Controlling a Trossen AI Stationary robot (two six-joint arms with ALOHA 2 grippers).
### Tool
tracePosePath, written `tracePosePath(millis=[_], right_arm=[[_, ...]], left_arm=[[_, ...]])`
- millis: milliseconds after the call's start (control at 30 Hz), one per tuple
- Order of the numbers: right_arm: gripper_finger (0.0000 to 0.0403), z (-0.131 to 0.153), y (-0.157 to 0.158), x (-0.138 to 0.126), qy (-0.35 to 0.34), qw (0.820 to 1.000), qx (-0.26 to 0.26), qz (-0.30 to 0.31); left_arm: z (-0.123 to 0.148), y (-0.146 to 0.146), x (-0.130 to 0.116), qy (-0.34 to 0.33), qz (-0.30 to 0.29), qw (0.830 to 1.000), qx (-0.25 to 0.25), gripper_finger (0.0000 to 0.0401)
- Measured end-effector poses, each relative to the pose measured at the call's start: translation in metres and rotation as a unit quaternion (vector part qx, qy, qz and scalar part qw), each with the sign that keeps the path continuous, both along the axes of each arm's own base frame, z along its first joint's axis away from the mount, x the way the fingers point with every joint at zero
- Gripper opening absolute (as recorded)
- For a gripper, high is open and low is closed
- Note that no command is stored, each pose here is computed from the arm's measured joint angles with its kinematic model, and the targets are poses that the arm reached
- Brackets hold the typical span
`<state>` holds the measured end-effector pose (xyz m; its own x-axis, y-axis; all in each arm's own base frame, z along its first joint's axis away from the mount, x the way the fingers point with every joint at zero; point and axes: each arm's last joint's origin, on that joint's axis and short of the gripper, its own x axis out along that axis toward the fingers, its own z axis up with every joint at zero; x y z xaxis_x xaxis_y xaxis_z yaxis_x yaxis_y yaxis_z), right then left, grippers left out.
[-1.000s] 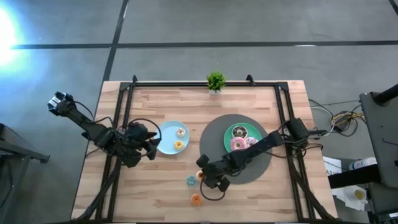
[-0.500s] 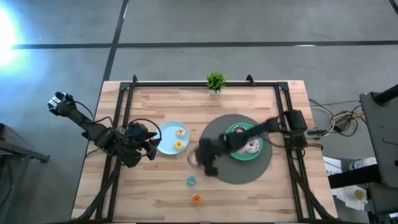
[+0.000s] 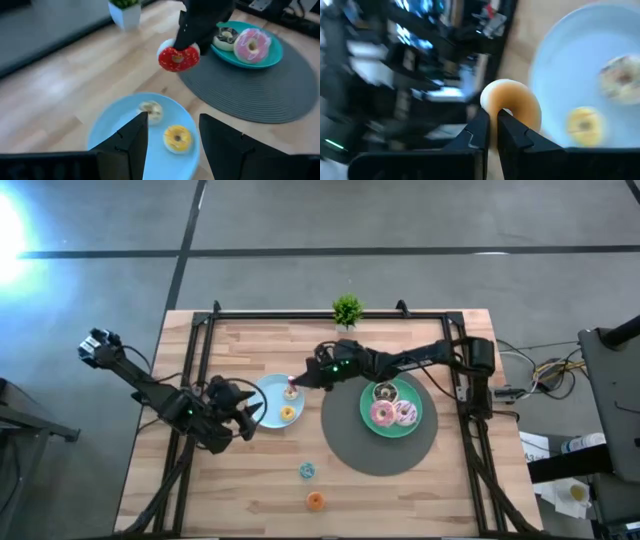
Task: Pick & Place donuts
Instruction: Put the small red donut on the blue plate
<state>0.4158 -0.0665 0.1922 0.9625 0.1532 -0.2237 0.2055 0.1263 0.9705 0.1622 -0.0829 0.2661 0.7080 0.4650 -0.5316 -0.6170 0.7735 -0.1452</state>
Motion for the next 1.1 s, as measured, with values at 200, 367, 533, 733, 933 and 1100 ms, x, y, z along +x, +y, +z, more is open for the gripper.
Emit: tracePosePath(millis=[200,367,533,733,933,1100], right_arm=[[0.0018,0.011,-0.002,0.004,-0.028,0.98,0.152,-0.124],[0.0018,0.018,0.003,0.008,-0.043,0.97,0.179,-0.159],[0.0018,0.026,0.009,0.013,-0.056,0.968,0.18,-0.167],[0.0018,0.029,0.012,0.014,-0.062,0.968,0.179,-0.167],[0.0018,0.029,0.016,0.015,-0.061,0.967,0.187,-0.164],[0.0018,0.03,0.016,0.015,-0.063,0.966,0.19,-0.164]], left_arm=[[-0.008,-0.008,0.015,-0.002,0.005,0.998,0.057,0.0151],[-0.009,-0.012,0.024,-0.047,0.045,0.993,0.101,0.0151],[-0.011,-0.01,0.037,-0.083,0.087,0.987,0.11,0.0151],[-0.022,-0.006,0.059,-0.063,0.102,0.983,0.141,0.0156],[-0.022,0.001,0.074,-0.053,0.13,0.975,0.174,0.0161],[-0.022,0.001,0.081,-0.044,0.129,0.975,0.178,0.0161]])
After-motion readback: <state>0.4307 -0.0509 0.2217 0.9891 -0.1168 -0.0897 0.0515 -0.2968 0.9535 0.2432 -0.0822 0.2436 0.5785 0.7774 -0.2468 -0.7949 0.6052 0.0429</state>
